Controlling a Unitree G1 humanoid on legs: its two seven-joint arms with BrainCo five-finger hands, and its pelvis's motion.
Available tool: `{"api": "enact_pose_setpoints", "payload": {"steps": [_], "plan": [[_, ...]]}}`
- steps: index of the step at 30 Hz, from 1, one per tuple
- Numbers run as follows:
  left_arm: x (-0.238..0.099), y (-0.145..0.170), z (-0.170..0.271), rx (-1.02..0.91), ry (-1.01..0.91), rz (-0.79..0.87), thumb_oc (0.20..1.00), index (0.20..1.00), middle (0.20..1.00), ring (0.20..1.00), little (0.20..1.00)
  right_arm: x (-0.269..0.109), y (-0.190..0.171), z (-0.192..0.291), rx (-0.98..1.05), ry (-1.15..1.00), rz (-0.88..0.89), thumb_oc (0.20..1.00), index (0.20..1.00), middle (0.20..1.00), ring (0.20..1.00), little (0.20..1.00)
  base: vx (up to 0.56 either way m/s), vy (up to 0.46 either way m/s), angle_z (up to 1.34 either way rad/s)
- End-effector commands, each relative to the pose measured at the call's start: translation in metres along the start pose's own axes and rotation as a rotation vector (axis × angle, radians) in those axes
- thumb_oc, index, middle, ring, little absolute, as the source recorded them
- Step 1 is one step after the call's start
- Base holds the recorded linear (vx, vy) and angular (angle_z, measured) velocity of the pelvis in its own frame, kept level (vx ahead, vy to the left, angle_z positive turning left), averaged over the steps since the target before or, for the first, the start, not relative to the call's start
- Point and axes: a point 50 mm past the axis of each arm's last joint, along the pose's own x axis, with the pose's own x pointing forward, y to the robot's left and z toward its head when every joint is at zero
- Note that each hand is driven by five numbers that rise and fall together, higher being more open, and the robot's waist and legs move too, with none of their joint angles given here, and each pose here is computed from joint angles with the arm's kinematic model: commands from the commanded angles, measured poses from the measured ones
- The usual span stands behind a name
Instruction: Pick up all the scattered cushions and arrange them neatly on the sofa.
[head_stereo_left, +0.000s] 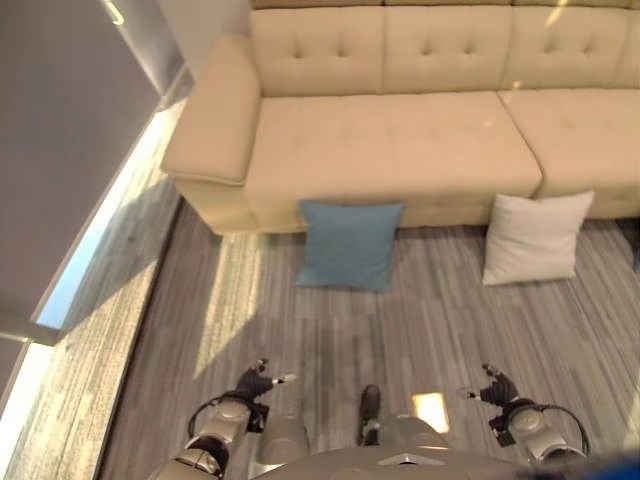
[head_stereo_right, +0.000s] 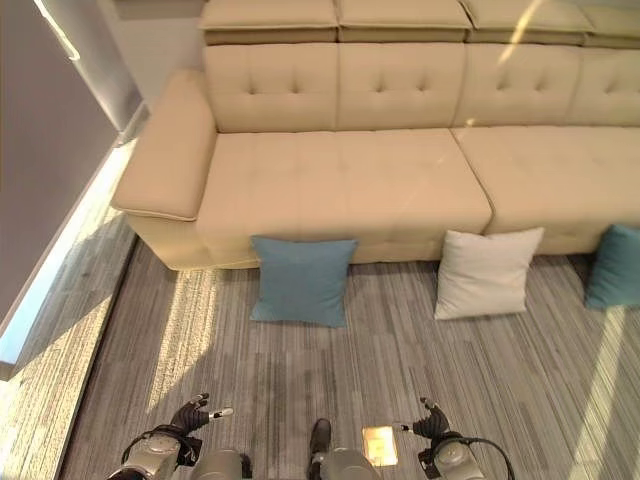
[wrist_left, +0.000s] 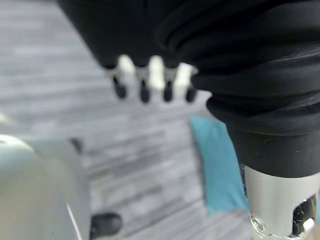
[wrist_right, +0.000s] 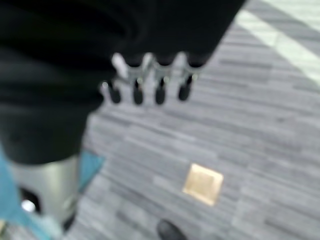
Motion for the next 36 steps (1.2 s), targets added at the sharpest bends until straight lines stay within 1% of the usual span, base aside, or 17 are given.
{"api": "enact_pose_setpoints", "payload": {"steps": [1,5,16,23,28,32,36], "plan": [[0.0,0.008,0.01,0.043,-0.057,0.009,1.0,1.0,1.0,1.0,1.0,-0.001,-0.009,-0.004,0.005,-0.005,-0.03,1.0,1.0,1.0,1.0,1.0,0.16,0.102,0.0],[-0.002,0.009,-0.004,0.033,-0.011,0.013,1.0,1.0,1.0,1.0,1.0,-0.001,-0.003,-0.001,-0.004,-0.017,-0.006,1.0,1.0,1.0,1.0,1.0,0.29,0.24,-0.12],[-0.004,0.026,0.001,0.016,-0.043,0.06,1.0,1.0,1.0,1.0,1.0,0.0,-0.003,0.024,-0.005,-0.118,0.004,1.0,1.0,1.0,1.0,1.0,0.19,0.174,-0.02],[-0.004,0.028,-0.002,0.018,-0.031,0.069,1.0,1.0,1.0,1.0,1.0,0.001,-0.009,0.034,-0.035,-0.158,-0.009,1.0,1.0,1.0,1.0,1.0,0.25,-0.046,0.07],[-0.005,0.021,-0.005,0.003,-0.031,0.047,1.0,1.0,1.0,1.0,1.0,-0.001,-0.009,0.026,-0.029,-0.147,-0.005,1.0,1.0,1.0,1.0,1.0,0.2,-0.133,0.15],[-0.003,0.018,0.008,-0.003,-0.076,0.03,1.0,1.0,1.0,1.0,1.0,0.0,-0.016,0.03,0.002,-0.161,-0.028,1.0,1.0,1.0,1.0,1.0,0.09,-0.197,0.42],[-0.001,0.016,0.01,-0.001,-0.073,0.029,1.0,1.0,1.0,1.0,1.0,0.0,-0.018,0.024,0.005,-0.133,-0.034,1.0,1.0,1.0,1.0,1.0,0.13,-0.059,0.03]]}}
